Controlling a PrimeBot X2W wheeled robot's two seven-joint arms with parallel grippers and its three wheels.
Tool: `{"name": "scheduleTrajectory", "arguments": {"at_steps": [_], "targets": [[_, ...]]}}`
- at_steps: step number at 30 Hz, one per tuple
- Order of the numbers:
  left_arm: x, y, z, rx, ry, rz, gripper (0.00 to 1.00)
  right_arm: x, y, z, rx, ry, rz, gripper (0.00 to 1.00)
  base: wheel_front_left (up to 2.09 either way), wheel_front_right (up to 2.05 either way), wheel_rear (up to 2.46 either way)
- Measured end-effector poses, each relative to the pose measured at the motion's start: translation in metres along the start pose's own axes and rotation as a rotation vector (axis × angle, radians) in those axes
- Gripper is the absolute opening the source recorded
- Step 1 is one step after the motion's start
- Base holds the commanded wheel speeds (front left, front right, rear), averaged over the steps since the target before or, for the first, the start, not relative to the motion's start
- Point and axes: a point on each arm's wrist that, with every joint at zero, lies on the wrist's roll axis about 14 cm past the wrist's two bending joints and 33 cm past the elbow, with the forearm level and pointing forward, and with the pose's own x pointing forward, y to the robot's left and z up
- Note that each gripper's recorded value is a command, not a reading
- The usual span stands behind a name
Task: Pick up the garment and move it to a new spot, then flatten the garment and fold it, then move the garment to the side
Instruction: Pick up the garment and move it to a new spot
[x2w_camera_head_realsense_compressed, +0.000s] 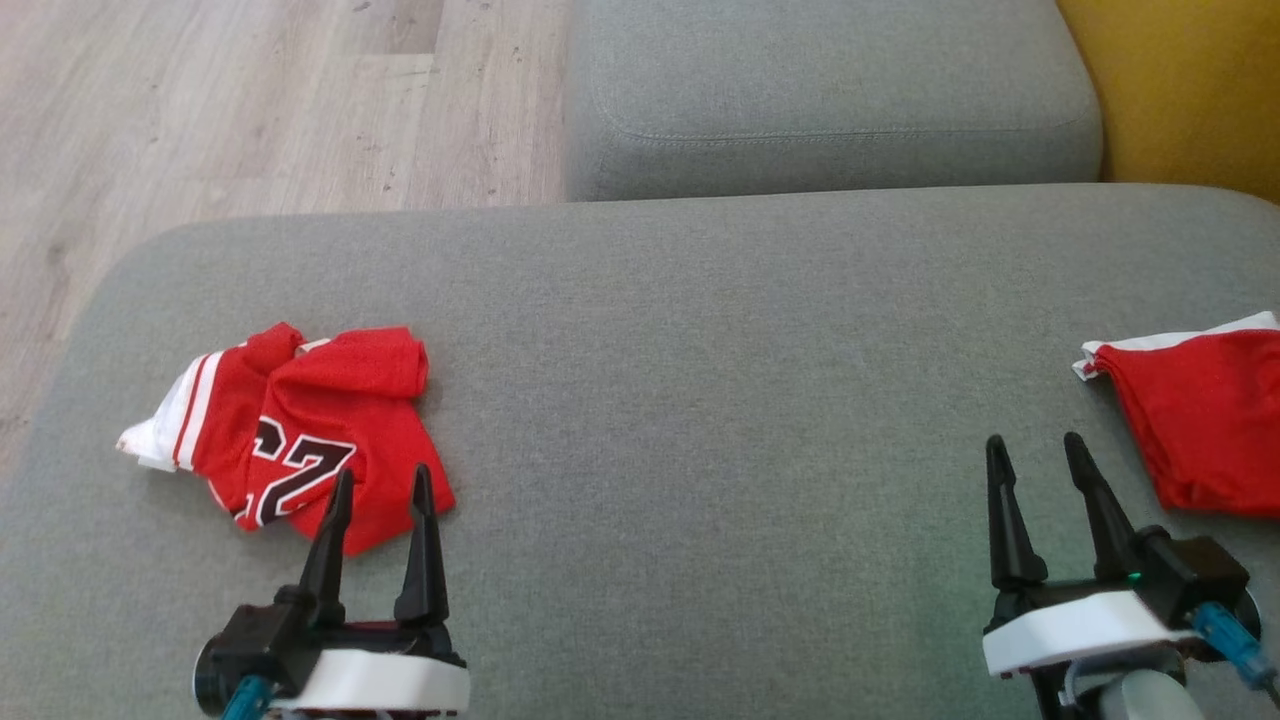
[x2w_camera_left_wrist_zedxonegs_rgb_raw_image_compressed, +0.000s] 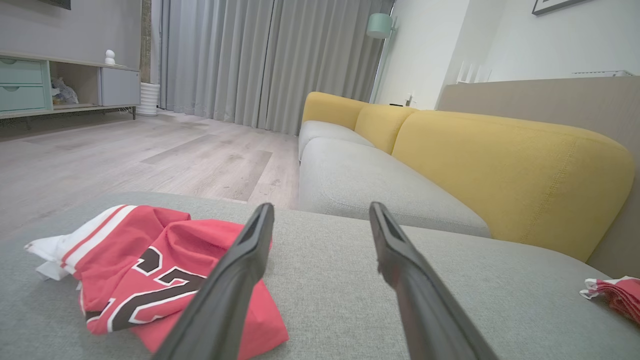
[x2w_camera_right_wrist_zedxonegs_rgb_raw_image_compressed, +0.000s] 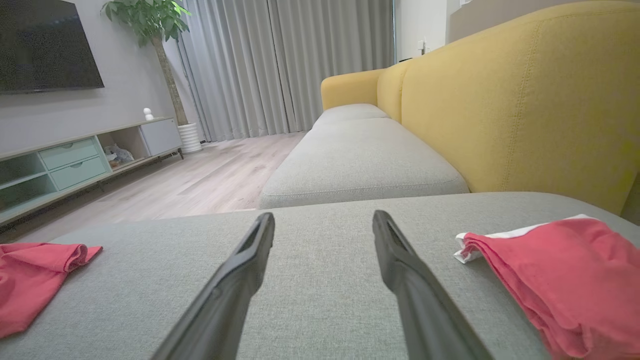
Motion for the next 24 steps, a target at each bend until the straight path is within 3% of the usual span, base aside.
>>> {"name": "scheduleTrajectory", "arguments": {"at_steps": [12,24], "targets": [[-0.002,0.007,0.001,0.003,-0.002,0.022,1.0,0.005,0.01,-0.002,0.002,0.005,0.033,1.0,0.0,0.0,0.0],[-0.032,0.05,0.016,0.03,-0.049,0.172,1.0,0.018,0.081,-0.01,0.044,0.033,0.247,1.0,0.0,0.0,0.0]]}}
